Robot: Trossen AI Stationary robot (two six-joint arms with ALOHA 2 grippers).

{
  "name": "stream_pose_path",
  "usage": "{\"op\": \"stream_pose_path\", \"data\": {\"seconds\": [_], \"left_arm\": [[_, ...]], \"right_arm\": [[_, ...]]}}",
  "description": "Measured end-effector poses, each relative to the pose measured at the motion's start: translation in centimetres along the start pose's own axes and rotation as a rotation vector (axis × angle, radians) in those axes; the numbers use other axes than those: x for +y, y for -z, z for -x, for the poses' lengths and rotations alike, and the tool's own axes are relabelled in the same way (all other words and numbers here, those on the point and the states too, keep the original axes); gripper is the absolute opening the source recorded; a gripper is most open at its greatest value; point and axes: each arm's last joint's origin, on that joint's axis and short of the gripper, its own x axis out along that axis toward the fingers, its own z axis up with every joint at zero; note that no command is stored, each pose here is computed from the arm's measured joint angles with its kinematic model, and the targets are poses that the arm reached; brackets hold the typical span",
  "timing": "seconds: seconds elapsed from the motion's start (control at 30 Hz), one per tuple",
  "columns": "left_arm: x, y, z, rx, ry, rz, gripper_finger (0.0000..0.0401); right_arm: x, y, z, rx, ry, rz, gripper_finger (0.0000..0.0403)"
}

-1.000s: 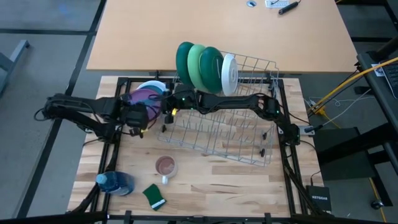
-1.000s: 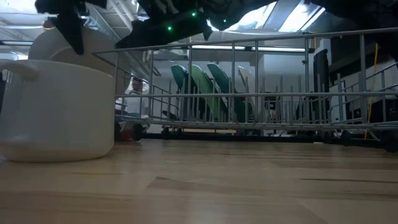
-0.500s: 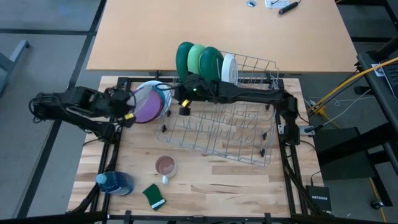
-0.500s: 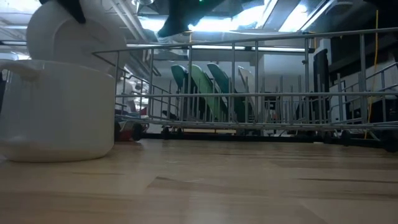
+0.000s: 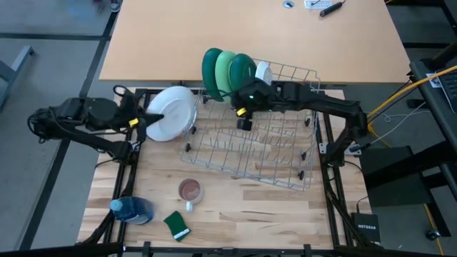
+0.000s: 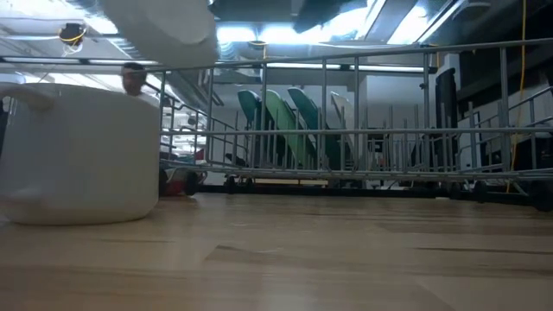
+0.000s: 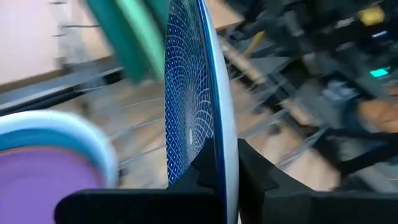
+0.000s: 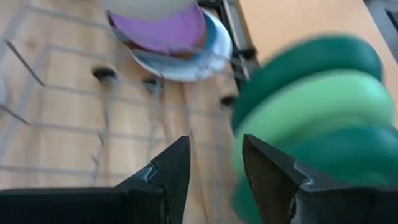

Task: Sort dishes
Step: Put the blue plate into the dishwasher rack

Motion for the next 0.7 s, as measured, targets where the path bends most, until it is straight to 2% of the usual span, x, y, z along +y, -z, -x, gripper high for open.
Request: {"op": "stream_pose_path", "data": {"seconds": [0.2, 0.5, 0.7], "left_arm": [[-1.0, 1.4, -2.8, -0.036, 0.091, 0.026, 0.001], [-1.2, 4.3, -6.7, -0.093, 0.155, 0.164, 0.0009], [-0.9, 5.4, -7.8, -0.118, 0.12, 0.255, 0.0009]], "right_arm": [[-0.4, 1.5, 1.8, 0.12, 0.06, -0.01, 0.0152], [0.1, 3.2, 1.3, 0.25, 0.038, 0.016, 0.0152], [0.5, 4.9, 0.7, 0.3, 0.064, 0.025, 0.0152]]}}
